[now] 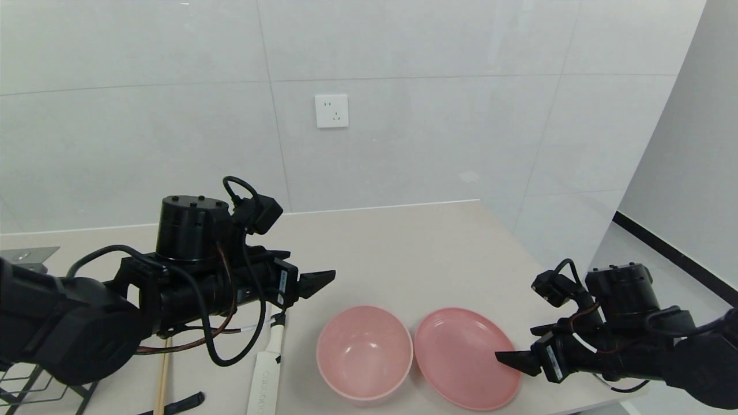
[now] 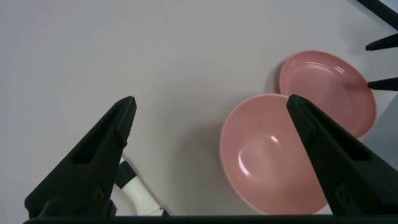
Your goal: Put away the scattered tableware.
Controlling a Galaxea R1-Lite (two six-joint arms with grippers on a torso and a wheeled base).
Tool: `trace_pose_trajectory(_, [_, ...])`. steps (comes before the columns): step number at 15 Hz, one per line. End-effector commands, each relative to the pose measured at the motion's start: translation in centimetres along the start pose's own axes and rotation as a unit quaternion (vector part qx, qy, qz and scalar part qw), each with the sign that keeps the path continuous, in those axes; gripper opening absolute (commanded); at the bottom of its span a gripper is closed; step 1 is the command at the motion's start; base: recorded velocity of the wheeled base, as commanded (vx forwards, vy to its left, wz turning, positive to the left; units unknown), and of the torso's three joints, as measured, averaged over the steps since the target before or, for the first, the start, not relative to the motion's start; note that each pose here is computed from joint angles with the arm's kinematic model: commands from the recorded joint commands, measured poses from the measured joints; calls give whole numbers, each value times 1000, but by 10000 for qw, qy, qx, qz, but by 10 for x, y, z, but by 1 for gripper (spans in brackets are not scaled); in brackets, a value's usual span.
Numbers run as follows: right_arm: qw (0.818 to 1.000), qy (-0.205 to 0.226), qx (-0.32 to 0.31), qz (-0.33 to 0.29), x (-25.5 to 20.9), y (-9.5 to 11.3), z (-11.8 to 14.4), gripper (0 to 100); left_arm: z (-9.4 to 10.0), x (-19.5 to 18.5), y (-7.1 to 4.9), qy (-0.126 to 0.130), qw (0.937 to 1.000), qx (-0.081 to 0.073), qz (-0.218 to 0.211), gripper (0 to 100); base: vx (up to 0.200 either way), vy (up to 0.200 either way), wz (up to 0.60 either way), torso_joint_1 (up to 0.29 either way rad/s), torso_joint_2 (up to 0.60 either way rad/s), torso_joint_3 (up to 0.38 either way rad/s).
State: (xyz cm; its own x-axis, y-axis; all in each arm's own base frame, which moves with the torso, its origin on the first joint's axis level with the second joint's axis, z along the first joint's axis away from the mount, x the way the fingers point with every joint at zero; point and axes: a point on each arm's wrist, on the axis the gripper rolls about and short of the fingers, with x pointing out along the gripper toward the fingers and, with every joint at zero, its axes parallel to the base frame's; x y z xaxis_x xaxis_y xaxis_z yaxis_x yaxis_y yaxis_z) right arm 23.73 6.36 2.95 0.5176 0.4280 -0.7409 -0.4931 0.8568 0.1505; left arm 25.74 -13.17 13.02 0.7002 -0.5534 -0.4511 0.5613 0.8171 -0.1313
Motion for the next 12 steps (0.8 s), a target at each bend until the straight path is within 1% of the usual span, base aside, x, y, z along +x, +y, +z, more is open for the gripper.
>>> trace_pose_trajectory(1, [9999, 125, 61, 12, 14, -4, -5, 100, -9, 11, 1, 206, 9998, -34, -2, 100, 0, 0, 0, 0, 0, 0])
trace_pose_trajectory(3, [9999, 52, 161, 2, 26, -8, -7, 100, -10, 11, 2, 229, 9997, -31, -8, 100, 0, 0, 0, 0, 0, 0])
trace_pose_trajectory(6, [9999, -19, 148, -8, 37, -11, -7, 100, -10, 11, 1, 230, 9997, -4, -23, 100, 0, 0, 0, 0, 0, 0])
trace_pose_trajectory(10, [10000, -49, 62, 22, 43, -9, -4, 100, -10, 12, -6, 245, 9996, 50, -124, 100, 0, 0, 0, 0, 0, 0])
trace_pose_trajectory(12, [10000, -47, 57, 19, 43, -8, -4, 100, -10, 13, -6, 254, 9996, 52, -130, 100, 0, 0, 0, 0, 0, 0])
